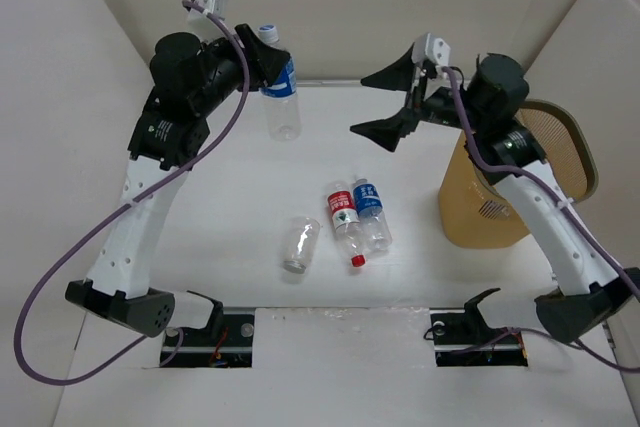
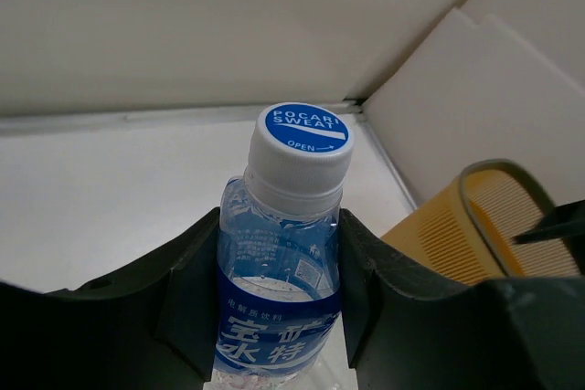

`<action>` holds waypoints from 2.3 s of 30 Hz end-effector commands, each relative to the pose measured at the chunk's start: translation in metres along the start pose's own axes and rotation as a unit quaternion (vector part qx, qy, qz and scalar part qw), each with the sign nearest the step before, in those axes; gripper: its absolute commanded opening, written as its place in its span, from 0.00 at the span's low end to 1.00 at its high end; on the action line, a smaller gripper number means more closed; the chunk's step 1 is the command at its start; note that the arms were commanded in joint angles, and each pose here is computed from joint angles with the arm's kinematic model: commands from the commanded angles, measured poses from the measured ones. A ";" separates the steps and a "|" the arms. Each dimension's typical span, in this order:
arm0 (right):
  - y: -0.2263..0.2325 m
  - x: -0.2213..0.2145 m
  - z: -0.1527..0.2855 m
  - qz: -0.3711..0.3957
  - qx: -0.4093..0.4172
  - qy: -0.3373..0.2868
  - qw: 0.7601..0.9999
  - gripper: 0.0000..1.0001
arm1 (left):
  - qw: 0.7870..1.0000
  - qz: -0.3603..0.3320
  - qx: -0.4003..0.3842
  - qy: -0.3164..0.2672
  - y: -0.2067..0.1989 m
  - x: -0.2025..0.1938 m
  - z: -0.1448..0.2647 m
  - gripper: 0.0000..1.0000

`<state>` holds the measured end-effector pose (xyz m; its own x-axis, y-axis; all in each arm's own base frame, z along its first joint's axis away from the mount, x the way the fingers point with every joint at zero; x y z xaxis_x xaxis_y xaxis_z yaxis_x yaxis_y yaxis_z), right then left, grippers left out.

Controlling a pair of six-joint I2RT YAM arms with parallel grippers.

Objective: Put the plastic bottles in the bin

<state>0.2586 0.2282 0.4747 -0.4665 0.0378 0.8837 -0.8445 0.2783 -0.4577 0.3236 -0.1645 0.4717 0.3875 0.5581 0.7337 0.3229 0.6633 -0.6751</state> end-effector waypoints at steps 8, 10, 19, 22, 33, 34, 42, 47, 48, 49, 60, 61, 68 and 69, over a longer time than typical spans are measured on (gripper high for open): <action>0.024 0.031 -0.060 -0.002 0.042 -0.114 0.993 1.00 | 0.972 -0.022 -0.231 -0.039 -0.074 0.019 0.030 0.00; 0.022 0.027 -0.066 -0.006 0.034 -0.112 0.993 1.00 | 0.968 -0.021 -0.246 -0.030 -0.077 0.013 0.033 0.00; 0.015 -0.007 -0.085 -0.033 -0.024 -0.076 0.996 1.00 | 0.957 -0.008 -0.288 -0.027 -0.091 0.013 0.048 0.00; 0.016 -0.012 -0.093 -0.045 -0.024 -0.085 0.995 1.00 | 0.953 -0.009 -0.300 -0.032 -0.095 0.015 0.053 0.00; 0.036 -0.004 -0.127 -0.076 0.036 -0.147 0.985 0.72 | 0.948 0.014 -0.319 -0.003 -0.095 0.003 0.055 0.00; 0.036 -0.003 -0.125 -0.077 0.031 -0.147 0.986 0.38 | 0.950 0.012 -0.311 -0.004 -0.092 0.002 0.053 0.04; 0.001 -0.017 -0.071 -0.045 -0.054 -0.063 0.995 0.00 | 0.973 0.024 -0.225 -0.043 -0.071 0.007 0.056 1.00; -0.048 -0.025 0.045 -0.015 -0.181 0.031 0.983 0.00 | 0.996 0.033 -0.074 -0.039 -0.021 -0.003 0.039 1.00; -0.051 -0.036 0.064 -0.024 -0.200 0.054 0.978 0.00 | 0.998 0.037 -0.053 -0.028 -0.013 -0.008 0.035 1.00; -0.055 -0.041 0.084 -0.024 -0.226 0.075 0.971 0.00 | 0.999 0.034 -0.036 -0.018 -0.005 -0.013 0.031 1.00; -0.051 -0.091 0.242 -0.044 -0.422 0.292 0.857 0.47 | 0.991 0.055 0.100 0.067 0.072 -0.084 0.018 1.00; -0.052 -0.091 0.244 -0.043 -0.431 0.297 0.851 0.69 | 0.990 0.051 0.109 0.077 0.076 -0.088 0.020 1.00; -0.059 -0.062 0.245 -0.032 -0.442 0.298 0.845 1.00 | 0.977 0.037 0.145 0.150 0.098 -0.143 0.026 1.00; -0.061 -0.051 0.245 -0.018 -0.446 0.299 0.843 1.00 | 0.973 0.037 0.159 0.160 0.105 -0.155 0.027 1.00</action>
<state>0.2826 -0.0230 0.3956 0.0540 0.3650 0.9294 -0.2629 0.9031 -0.3394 0.2864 -0.1682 0.3085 0.6445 0.4900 0.5870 0.0406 0.7447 -0.6661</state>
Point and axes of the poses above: each gripper's point midway between its finger pads, its own z axis back along the fingers, its own y axis along the line the jaws close on, x = y × z, the point moved 4 cm from there along z, back along the fingers, and after that the axes turned 15 degrees about z, right-handed, at the moved point
